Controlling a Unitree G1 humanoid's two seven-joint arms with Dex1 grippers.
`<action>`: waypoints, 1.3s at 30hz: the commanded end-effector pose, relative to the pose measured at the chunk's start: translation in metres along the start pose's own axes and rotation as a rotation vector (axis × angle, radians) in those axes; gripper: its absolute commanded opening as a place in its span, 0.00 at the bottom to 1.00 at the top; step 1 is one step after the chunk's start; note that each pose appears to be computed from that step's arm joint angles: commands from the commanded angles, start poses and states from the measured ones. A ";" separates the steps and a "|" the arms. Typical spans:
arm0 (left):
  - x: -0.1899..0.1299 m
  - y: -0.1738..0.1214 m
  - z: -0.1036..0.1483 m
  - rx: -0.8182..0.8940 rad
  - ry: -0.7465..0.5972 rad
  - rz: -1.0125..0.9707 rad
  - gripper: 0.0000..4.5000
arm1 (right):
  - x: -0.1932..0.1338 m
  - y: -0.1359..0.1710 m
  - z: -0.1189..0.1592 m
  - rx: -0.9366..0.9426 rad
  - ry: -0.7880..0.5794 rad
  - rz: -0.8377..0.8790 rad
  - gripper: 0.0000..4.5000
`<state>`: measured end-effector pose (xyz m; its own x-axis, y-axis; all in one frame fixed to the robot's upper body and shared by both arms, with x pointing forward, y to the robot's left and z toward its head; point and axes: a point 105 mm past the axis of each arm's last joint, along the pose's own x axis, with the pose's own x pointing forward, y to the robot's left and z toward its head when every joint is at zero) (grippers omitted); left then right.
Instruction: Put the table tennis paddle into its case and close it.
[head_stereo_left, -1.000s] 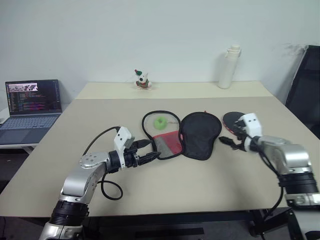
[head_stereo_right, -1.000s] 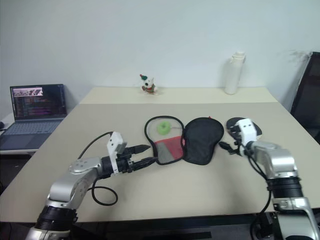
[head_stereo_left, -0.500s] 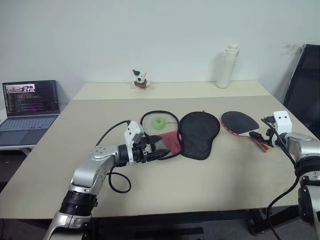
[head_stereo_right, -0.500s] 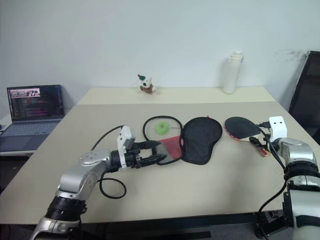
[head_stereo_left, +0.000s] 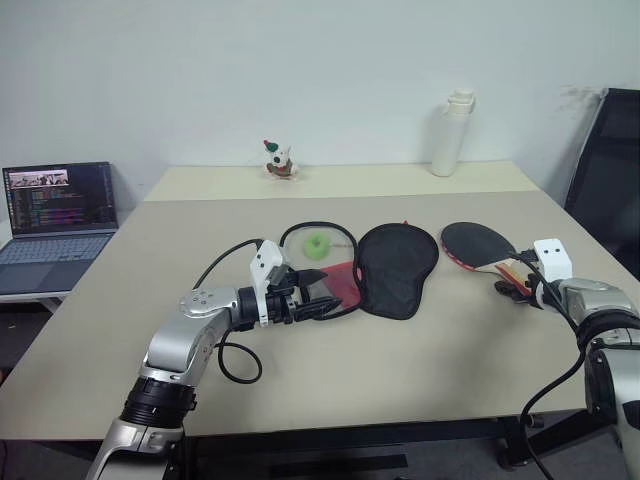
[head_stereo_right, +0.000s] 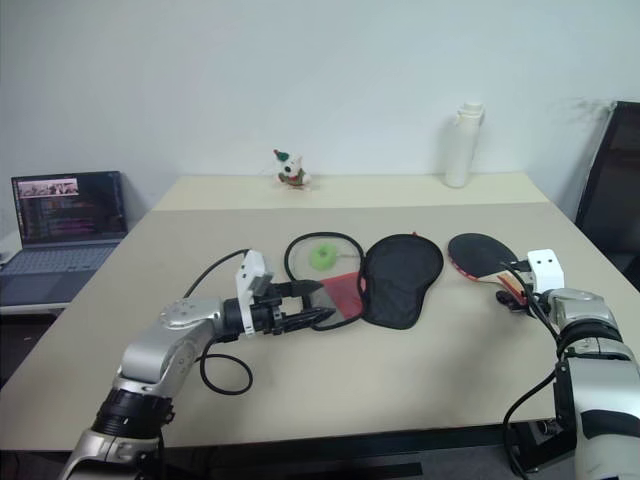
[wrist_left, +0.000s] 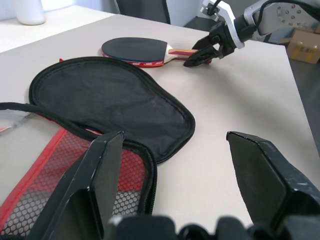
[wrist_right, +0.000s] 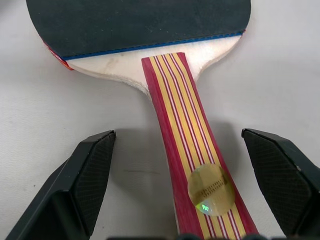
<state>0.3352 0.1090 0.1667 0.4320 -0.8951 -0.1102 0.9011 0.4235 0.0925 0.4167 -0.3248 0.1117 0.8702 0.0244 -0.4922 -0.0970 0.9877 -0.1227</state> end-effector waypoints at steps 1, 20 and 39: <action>-0.003 0.001 0.011 0.045 -0.021 0.005 0.80 | 0.003 0.009 0.012 -0.020 -0.033 0.019 0.99; -0.003 -0.002 0.008 0.046 -0.015 0.000 0.80 | -0.008 -0.001 -0.024 0.071 0.126 0.008 0.27; -0.002 -0.044 0.021 0.090 0.001 -0.338 0.80 | -0.116 0.059 -0.068 0.059 0.213 0.044 0.27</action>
<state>0.2997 0.0938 0.1731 0.1553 -0.9762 -0.1513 0.9862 0.1444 0.0809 0.2797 -0.2819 0.0988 0.7332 0.0349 -0.6791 -0.0947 0.9942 -0.0512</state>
